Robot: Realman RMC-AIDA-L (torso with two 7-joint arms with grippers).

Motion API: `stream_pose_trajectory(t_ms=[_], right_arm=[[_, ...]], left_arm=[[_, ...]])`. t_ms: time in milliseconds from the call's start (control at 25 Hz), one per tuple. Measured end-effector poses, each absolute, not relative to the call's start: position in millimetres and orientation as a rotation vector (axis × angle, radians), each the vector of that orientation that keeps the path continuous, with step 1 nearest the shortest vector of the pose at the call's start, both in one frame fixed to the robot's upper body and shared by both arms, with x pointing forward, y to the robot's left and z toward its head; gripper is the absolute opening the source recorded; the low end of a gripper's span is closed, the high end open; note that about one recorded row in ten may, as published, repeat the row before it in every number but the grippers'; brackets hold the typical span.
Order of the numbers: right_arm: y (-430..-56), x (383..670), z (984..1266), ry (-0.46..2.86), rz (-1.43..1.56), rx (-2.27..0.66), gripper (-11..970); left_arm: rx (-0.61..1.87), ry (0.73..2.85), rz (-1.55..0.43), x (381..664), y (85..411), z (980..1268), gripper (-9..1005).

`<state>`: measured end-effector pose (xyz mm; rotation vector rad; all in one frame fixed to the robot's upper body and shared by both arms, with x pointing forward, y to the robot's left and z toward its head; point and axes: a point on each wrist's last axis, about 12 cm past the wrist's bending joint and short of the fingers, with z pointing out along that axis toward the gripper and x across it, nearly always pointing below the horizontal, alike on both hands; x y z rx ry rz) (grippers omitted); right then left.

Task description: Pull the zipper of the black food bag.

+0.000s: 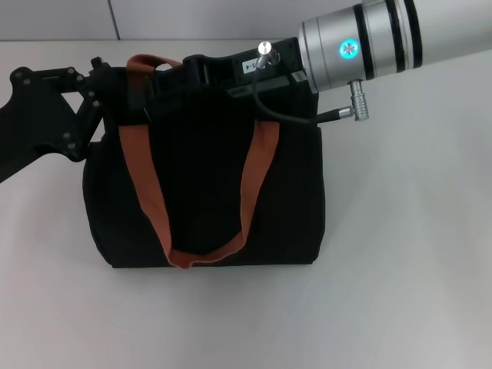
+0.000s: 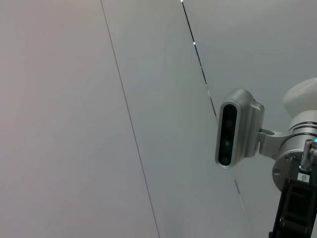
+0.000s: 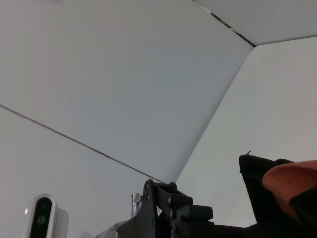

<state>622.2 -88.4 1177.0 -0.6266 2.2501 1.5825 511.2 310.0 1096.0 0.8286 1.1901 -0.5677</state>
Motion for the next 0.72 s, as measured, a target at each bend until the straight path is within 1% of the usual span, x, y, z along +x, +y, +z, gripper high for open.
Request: stream_pose_trajectory(t_ms=[240,400,720], right_arm=[[-87.9,622.8,1181.1,2.23,1.56,-0.662,470],[-95.0,622.6,1188.0,2.195,1.502,-0.718,470],[-93.7,621.1,1189.2,2.185,1.461,-0.773,469]], left_arm=[[0.826,1.186,-0.57,511.6,310.9,1097.3,23],[0.828,1.181,-0.57,511.2,311.4,1098.1,23],[0.829,1.176,-0.576,513.1,309.9,1099.2,23]])
